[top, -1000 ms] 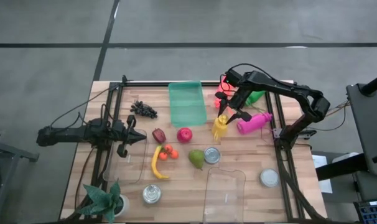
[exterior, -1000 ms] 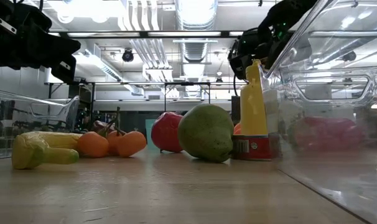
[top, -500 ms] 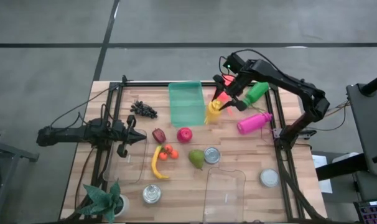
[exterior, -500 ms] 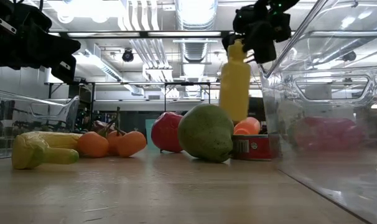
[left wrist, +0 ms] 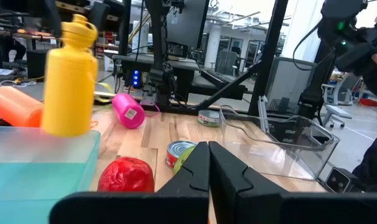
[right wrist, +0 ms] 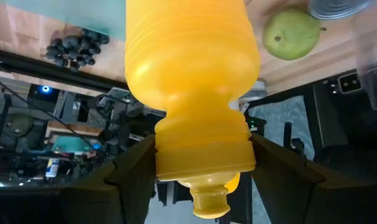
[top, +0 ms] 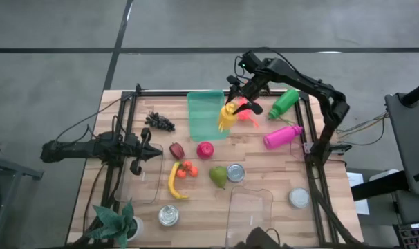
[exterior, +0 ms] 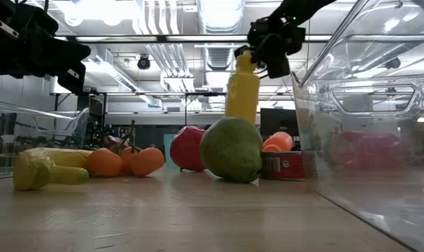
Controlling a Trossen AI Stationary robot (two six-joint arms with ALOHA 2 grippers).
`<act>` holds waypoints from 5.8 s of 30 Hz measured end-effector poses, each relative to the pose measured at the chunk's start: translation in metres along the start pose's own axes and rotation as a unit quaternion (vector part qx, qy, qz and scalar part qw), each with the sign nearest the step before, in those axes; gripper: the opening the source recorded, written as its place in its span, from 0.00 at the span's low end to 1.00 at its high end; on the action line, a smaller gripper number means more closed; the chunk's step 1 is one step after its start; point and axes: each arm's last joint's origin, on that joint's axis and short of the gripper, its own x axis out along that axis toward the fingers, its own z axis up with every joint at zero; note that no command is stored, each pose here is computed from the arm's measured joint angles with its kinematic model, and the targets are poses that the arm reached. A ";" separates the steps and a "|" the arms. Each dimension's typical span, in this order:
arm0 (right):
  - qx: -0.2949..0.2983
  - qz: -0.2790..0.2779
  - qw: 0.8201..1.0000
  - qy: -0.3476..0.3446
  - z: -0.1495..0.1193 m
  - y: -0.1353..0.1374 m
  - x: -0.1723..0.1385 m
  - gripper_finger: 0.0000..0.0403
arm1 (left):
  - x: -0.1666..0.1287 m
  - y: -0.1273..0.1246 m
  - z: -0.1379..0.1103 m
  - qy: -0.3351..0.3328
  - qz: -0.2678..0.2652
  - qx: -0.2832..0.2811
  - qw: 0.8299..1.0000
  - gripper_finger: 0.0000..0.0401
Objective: Pick & Place Food Item
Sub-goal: Put the yellow water bottle into the green bin, then put the orange water bottle into the green bin
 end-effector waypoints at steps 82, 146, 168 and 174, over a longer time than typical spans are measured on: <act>0.090 0.064 0.991 -0.071 0.045 0.119 0.027 0.58 | 0.000 0.000 0.000 0.000 0.000 0.000 1.000 0.00; -0.712 0.065 0.700 -0.004 -0.088 0.011 -0.075 0.89 | 0.000 0.000 0.000 0.000 0.000 0.000 1.000 0.00; -0.789 -0.132 0.587 -0.125 -0.082 -0.002 -0.020 0.89 | 0.000 0.000 0.000 0.000 0.000 0.000 1.000 0.00; -0.785 -0.162 0.583 -0.132 -0.078 0.002 0.002 0.89 | 0.000 0.000 0.000 0.000 0.000 0.000 1.000 0.00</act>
